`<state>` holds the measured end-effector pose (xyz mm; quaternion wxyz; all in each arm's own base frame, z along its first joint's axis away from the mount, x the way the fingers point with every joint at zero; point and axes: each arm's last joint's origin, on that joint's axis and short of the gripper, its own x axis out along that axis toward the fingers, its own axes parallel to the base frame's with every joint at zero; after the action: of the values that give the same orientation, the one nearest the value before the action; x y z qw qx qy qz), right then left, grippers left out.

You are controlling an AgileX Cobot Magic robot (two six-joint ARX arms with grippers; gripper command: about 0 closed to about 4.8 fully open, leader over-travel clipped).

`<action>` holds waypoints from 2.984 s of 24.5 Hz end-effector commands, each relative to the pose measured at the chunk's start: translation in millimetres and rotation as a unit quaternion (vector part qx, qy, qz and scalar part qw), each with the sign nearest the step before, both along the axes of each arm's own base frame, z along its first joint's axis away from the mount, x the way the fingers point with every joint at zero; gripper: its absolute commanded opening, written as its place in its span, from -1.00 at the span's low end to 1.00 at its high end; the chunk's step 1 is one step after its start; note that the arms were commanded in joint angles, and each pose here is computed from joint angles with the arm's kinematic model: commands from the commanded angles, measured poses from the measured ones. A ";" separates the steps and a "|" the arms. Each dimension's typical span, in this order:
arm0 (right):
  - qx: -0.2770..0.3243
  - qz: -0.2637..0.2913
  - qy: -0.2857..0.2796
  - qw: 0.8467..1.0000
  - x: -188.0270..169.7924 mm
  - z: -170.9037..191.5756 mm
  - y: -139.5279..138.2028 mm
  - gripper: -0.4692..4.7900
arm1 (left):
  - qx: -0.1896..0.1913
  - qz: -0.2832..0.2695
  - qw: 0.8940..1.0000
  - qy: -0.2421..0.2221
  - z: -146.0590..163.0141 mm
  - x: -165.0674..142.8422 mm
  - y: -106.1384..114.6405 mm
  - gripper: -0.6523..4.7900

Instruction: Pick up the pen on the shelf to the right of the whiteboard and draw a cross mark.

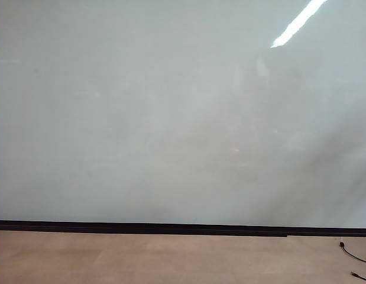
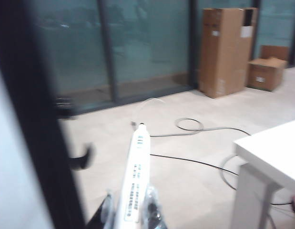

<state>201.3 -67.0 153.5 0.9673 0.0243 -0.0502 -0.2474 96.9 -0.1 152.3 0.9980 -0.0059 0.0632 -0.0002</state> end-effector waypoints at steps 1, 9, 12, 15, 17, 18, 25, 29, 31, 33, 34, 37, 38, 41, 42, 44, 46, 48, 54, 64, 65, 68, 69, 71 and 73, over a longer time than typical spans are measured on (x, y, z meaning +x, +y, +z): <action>0.001 0.040 -0.032 0.999 -18.2 5.9 33.4 -0.83 | 0.002 -0.003 1.000 -0.006 1.7 0.0 -0.2 -0.78; 0.011 0.271 -0.054 0.961 -46.1 11.7 110.3 -0.83 | 0.002 -0.002 1.000 -0.006 1.7 0.0 -0.1 -0.78; 0.022 0.345 -0.046 0.937 -54.0 10.2 134.1 -0.84 | 0.002 -0.002 1.000 -0.006 1.8 0.0 -0.1 -0.78; 0.035 0.409 -0.025 0.911 -55.2 13.7 157.7 -0.84 | 0.002 -0.002 1.000 -0.006 1.8 0.0 -0.1 -0.78; 0.042 0.444 -0.014 0.895 -50.4 20.8 169.7 -0.84 | 0.002 -0.002 1.000 -0.006 1.7 0.0 -0.1 -0.78; 0.042 0.457 -0.009 0.888 -47.4 24.6 174.1 -0.84 | 0.002 -0.002 1.000 -0.006 1.7 0.0 -0.1 -0.78; 0.084 0.490 -0.037 0.867 -23.4 35.4 193.5 -0.84 | 0.002 -0.002 1.000 -0.006 1.8 0.0 -0.1 -0.78; 0.120 0.508 -0.054 0.851 -7.9 23.3 206.2 -0.84 | 0.002 -0.002 1.000 -0.006 1.8 0.0 -0.1 -0.78; 0.125 0.519 -0.044 0.844 2.1 20.1 217.1 -0.84 | 0.002 -0.002 1.000 -0.006 1.7 0.0 -0.1 -0.78; 0.124 0.527 -0.048 0.840 11.9 22.0 226.5 -0.84 | 0.002 -0.002 1.000 -0.006 1.7 0.0 -0.1 -0.78; 0.124 0.530 -0.051 0.837 15.3 23.6 229.4 -0.84 | 0.002 -0.002 1.000 -0.006 1.8 0.0 -0.1 -0.78; 0.123 0.547 -0.069 0.825 35.8 31.8 246.2 -0.84 | 0.002 -0.002 1.000 -0.006 1.7 0.0 -0.1 -0.78; 0.123 0.547 -0.073 0.825 39.2 33.6 248.8 -0.84 | 0.002 -0.002 1.000 -0.006 1.8 0.0 -0.1 -0.78; 0.122 0.557 -0.087 0.817 48.9 40.3 257.0 -0.84 | 0.002 -0.002 1.000 -0.006 1.8 0.0 -0.1 -0.78; 0.122 0.560 -0.092 0.814 51.2 42.9 259.0 -0.84 | 0.002 -0.003 1.000 -0.006 1.7 0.0 -0.2 -0.78; 0.121 0.562 -0.097 0.812 52.8 45.8 260.4 -0.84 | 0.002 -0.002 1.000 -0.006 1.7 0.0 -0.1 -0.78; 0.120 0.569 -0.103 0.807 55.0 50.2 262.6 -0.84 | 0.002 -0.002 1.000 -0.006 1.7 0.0 -0.1 -0.78; 0.119 0.573 -0.103 0.804 60.0 56.1 266.8 -0.84 | 0.002 -0.002 1.000 -0.006 1.7 0.0 -0.1 -0.78; 0.113 0.583 -0.100 0.798 67.7 65.7 273.6 -0.84 | 0.002 -0.002 1.000 -0.006 1.7 0.0 -0.1 -0.78; 0.109 0.579 -0.115 0.799 71.7 74.5 276.1 -0.84 | 0.002 -0.002 1.000 -0.006 1.7 0.0 -0.1 -0.78; 0.111 0.576 -0.115 0.802 71.8 74.4 275.9 -0.84 | 0.002 -0.002 1.000 -0.006 1.8 0.0 -0.1 -0.78; 0.112 0.571 -0.111 0.806 72.3 73.5 275.8 -0.84 | 0.002 -0.002 1.000 -0.006 1.8 0.0 -0.1 -0.78; 0.113 0.566 -0.108 0.809 72.6 72.9 275.7 -0.84 | 0.002 -0.002 1.000 -0.006 1.7 0.0 -0.1 -0.78; 0.114 0.563 -0.107 0.811 72.8 72.5 275.6 -0.84 | 0.002 -0.002 1.000 -0.006 1.7 0.0 -0.1 -0.78; 0.115 0.557 -0.107 0.816 73.1 72.5 275.2 -0.84 | 0.002 -0.002 1.000 -0.006 1.7 0.0 -0.1 -0.78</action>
<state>274.3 208.9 223.2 0.9164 0.1832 -0.0951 0.3429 96.9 -0.2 152.3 0.9980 -0.0061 0.0634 -0.0004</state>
